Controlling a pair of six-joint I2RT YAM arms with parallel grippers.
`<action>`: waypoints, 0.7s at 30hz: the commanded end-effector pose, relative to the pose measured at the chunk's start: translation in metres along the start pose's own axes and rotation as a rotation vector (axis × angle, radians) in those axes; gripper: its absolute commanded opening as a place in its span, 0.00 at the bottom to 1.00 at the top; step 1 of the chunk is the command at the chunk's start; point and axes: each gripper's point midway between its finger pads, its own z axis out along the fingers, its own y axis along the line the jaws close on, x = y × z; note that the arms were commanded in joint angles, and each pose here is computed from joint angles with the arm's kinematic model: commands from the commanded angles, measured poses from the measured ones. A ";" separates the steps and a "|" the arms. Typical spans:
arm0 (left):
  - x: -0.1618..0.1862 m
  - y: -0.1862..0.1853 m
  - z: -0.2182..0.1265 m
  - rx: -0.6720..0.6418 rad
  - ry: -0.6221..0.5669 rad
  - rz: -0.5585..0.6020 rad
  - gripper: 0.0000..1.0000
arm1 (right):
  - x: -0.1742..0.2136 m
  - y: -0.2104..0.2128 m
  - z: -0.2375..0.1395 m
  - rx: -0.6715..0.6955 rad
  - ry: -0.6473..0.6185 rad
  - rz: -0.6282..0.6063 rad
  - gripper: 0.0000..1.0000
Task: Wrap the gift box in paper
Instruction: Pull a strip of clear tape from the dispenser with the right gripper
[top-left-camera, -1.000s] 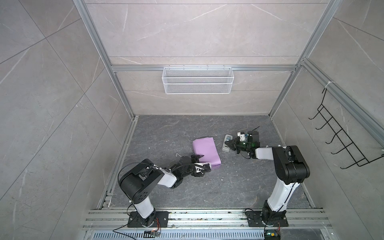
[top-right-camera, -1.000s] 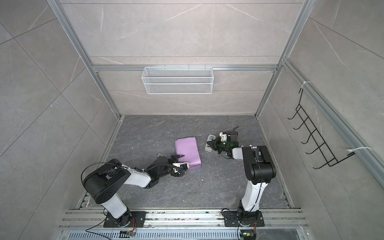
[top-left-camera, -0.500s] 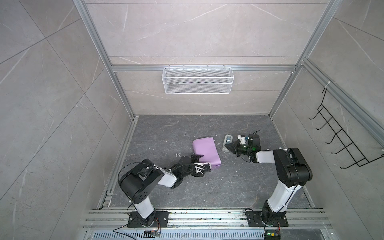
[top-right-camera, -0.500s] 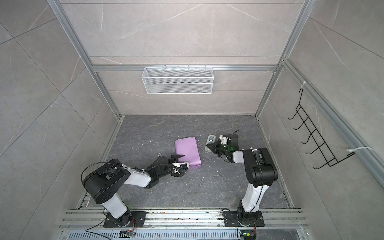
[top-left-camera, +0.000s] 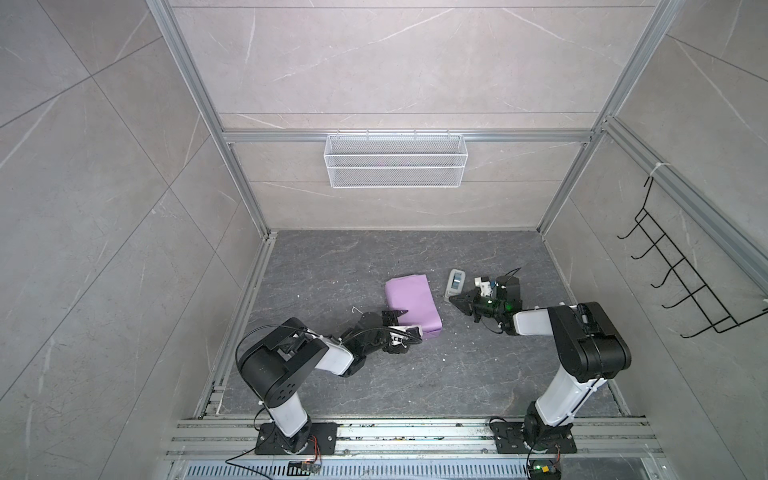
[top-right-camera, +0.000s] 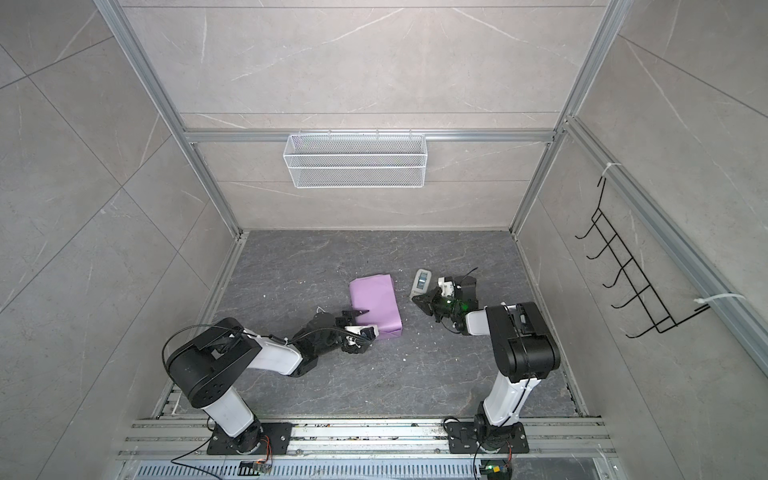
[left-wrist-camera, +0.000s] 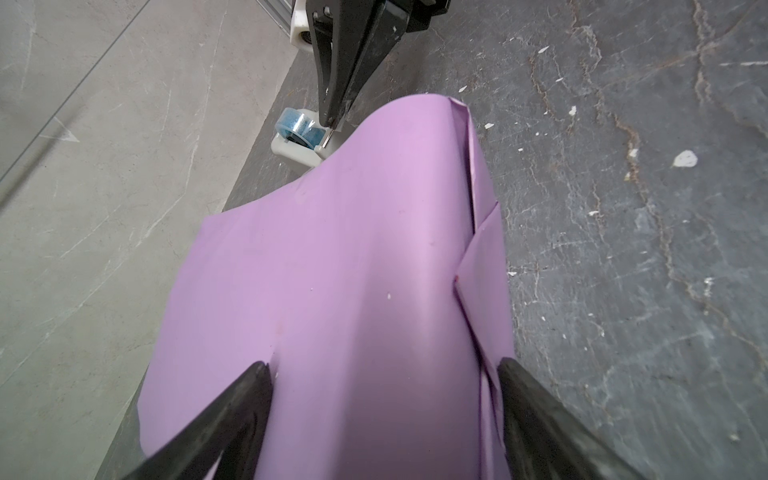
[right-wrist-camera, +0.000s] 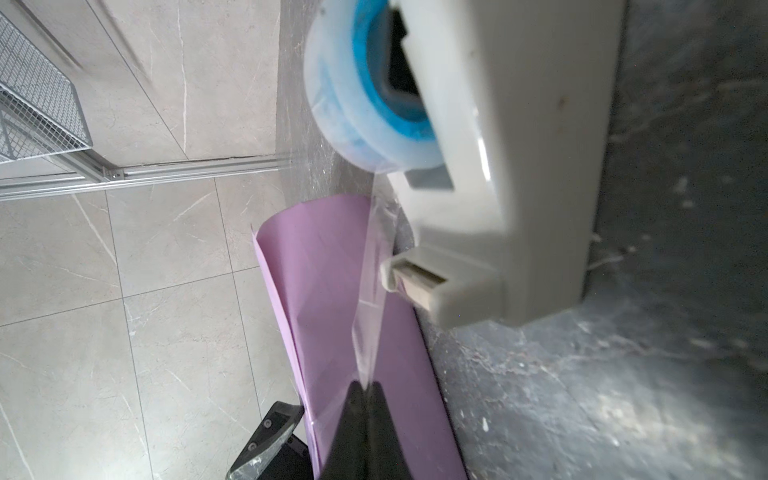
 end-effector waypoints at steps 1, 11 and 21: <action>0.014 -0.003 0.001 0.010 0.052 -0.043 0.85 | 0.017 0.002 0.000 -0.010 0.049 -0.010 0.00; 0.015 -0.003 0.001 0.010 0.054 -0.044 0.84 | 0.017 -0.025 0.008 0.051 0.051 0.017 0.00; 0.015 -0.004 0.002 0.011 0.055 -0.044 0.84 | 0.013 -0.052 0.017 0.118 0.047 0.045 0.00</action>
